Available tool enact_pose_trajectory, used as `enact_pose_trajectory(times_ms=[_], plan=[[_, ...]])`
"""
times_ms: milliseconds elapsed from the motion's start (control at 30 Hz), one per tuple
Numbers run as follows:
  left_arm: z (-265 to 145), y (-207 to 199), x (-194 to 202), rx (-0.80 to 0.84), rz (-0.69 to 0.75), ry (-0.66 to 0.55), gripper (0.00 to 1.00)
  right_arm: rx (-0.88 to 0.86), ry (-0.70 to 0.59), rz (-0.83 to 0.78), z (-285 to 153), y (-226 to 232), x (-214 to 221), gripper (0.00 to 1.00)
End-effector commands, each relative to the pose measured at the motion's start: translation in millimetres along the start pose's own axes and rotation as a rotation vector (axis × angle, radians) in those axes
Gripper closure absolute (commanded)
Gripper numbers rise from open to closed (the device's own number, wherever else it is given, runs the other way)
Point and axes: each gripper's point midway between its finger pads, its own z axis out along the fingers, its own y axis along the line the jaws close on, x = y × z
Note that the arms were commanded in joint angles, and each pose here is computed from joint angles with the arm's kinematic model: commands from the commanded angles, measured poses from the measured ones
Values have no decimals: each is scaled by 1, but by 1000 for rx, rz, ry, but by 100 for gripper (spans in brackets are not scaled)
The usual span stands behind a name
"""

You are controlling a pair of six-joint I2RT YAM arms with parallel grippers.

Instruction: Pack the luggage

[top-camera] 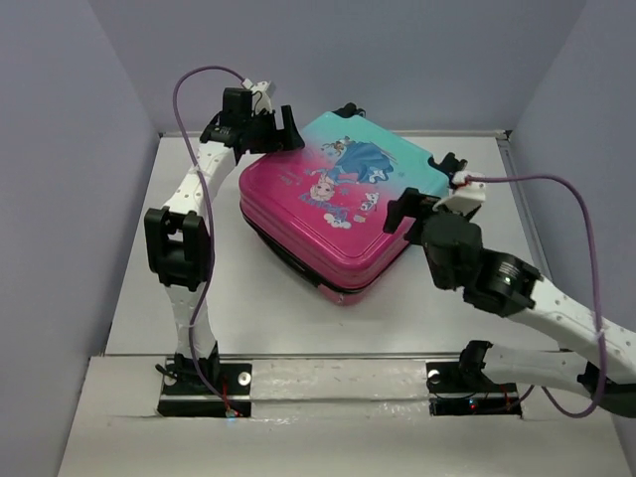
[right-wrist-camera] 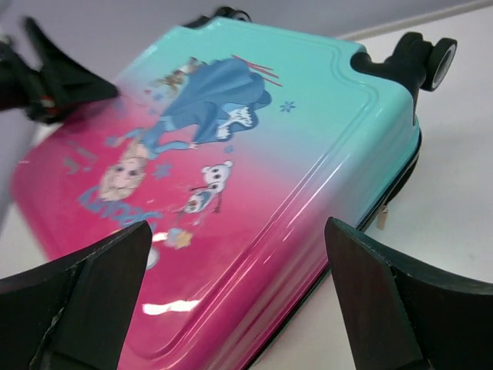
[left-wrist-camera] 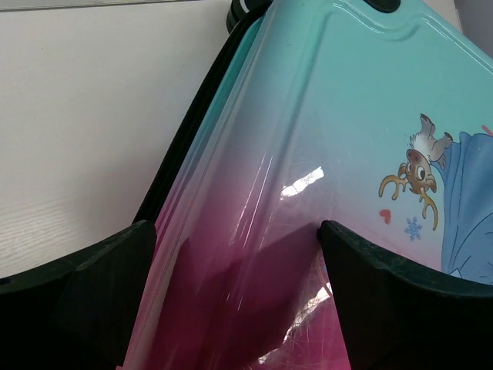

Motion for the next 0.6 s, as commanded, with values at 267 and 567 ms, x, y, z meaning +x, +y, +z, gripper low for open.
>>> enact_pose_trajectory(times_ms=[267,567], plan=[[-16,-21,5,94,23,-4,1,111,125,60,79,-98,38,0],[-31,-50,67,175,-52,35,2,-103,290,197,129,-80,88,0]])
